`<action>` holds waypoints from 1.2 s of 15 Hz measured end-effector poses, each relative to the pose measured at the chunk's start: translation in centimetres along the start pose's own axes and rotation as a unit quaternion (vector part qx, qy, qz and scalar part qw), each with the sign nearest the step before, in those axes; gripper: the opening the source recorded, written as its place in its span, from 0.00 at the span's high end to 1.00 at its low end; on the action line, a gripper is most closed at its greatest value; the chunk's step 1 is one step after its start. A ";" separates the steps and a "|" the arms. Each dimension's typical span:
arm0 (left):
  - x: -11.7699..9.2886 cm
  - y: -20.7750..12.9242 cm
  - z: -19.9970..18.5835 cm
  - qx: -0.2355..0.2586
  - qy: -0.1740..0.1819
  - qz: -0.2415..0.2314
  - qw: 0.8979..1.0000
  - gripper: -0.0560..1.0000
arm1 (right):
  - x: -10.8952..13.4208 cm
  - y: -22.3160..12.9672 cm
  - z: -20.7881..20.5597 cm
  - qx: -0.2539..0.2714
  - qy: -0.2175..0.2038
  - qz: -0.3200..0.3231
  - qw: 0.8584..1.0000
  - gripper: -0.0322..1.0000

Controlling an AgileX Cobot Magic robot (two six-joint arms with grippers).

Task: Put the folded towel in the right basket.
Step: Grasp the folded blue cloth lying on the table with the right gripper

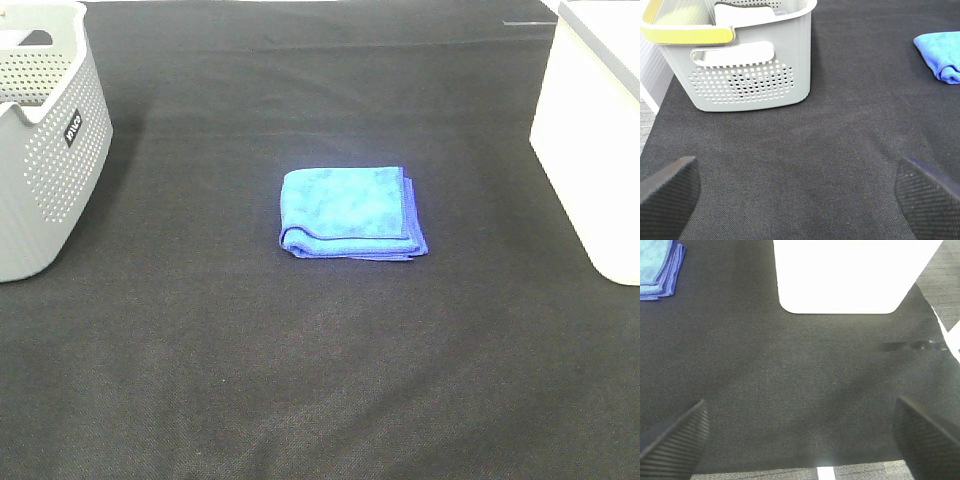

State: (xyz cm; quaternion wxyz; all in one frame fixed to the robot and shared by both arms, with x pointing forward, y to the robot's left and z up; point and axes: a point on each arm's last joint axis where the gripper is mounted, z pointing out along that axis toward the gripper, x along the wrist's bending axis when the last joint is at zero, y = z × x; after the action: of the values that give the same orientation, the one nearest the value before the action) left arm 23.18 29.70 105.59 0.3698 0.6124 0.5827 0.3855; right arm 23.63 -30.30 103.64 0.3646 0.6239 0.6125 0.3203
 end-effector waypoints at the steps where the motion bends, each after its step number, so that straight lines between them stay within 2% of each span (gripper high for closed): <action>1: 0.0 0.0 0.0 0.000 0.000 -0.001 1.000 0.01 | 0.0 0.0 0.0 0.000 0.000 0.000 1.000 0.04; 14: 0.0 0.0 0.0 0.000 0.000 -0.001 1.000 0.01 | 0.0 0.0 0.0 0.000 0.000 0.000 1.000 0.04; 18: 0.0 0.0 0.0 0.000 0.000 -0.001 1.000 0.01 | 0.0 0.5 -0.3 0.000 0.004 -0.019 1.000 0.04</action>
State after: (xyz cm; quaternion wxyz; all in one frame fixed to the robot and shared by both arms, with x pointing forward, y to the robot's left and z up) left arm 23.18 29.70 105.59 0.3700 0.6121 0.5830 0.3853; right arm 23.61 -30.24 104.26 0.3682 0.6112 0.6257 0.3152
